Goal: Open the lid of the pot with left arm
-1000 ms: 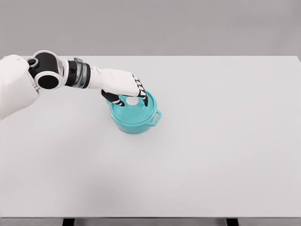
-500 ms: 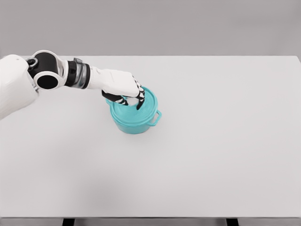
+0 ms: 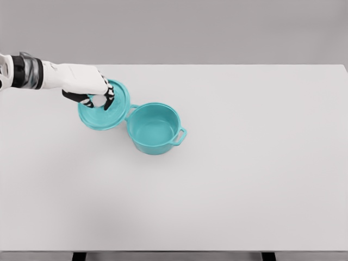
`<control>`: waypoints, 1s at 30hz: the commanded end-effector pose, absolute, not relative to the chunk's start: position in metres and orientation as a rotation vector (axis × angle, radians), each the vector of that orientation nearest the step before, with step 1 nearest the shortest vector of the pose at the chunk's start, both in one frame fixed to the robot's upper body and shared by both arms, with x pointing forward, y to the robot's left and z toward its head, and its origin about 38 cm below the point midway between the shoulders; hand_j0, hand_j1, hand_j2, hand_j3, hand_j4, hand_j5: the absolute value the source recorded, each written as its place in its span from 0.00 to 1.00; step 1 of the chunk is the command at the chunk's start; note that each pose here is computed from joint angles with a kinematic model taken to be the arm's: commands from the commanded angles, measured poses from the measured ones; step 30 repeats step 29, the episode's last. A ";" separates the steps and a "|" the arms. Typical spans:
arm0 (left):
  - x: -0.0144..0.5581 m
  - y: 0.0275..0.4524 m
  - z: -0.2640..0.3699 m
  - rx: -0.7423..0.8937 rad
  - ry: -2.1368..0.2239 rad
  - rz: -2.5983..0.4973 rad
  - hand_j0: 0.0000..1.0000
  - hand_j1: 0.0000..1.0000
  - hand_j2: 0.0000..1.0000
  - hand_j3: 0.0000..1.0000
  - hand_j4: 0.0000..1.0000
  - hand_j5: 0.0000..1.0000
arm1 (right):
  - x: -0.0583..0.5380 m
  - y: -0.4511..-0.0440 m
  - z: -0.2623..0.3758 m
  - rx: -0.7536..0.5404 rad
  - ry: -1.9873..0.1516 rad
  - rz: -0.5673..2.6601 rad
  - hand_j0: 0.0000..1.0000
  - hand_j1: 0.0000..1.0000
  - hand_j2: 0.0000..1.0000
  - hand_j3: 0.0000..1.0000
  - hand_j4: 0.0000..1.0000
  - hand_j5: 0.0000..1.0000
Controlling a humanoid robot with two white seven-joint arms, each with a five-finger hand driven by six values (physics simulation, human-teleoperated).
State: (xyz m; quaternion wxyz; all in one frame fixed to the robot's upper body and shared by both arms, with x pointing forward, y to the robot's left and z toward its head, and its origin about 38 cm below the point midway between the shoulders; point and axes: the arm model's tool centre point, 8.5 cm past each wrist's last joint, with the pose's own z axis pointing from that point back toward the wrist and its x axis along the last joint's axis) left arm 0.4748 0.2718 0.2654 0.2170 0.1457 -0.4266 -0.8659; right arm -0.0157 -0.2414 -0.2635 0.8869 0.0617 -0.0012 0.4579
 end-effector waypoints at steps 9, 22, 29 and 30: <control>0.470 0.309 0.250 0.468 -1.034 -2.408 0.64 0.64 0.64 0.64 0.64 0.64 | -0.016 -0.242 -0.263 0.128 -0.001 0.953 1.00 1.00 1.00 1.00 1.00 1.00; 0.480 0.385 0.240 0.517 -0.897 -2.220 1.00 1.00 1.00 1.00 1.00 1.00 | -0.016 -0.241 -0.263 0.128 -0.003 0.951 1.00 1.00 1.00 1.00 1.00 1.00; 0.488 0.430 0.237 0.519 -0.879 -2.031 1.00 1.00 1.00 1.00 1.00 1.00 | -0.016 -0.241 -0.263 0.128 -0.003 0.951 1.00 1.00 1.00 1.00 1.00 1.00; 0.488 0.430 0.237 0.519 -0.879 -2.031 1.00 1.00 1.00 1.00 1.00 1.00 | -0.016 -0.241 -0.263 0.128 -0.003 0.951 1.00 1.00 1.00 1.00 1.00 1.00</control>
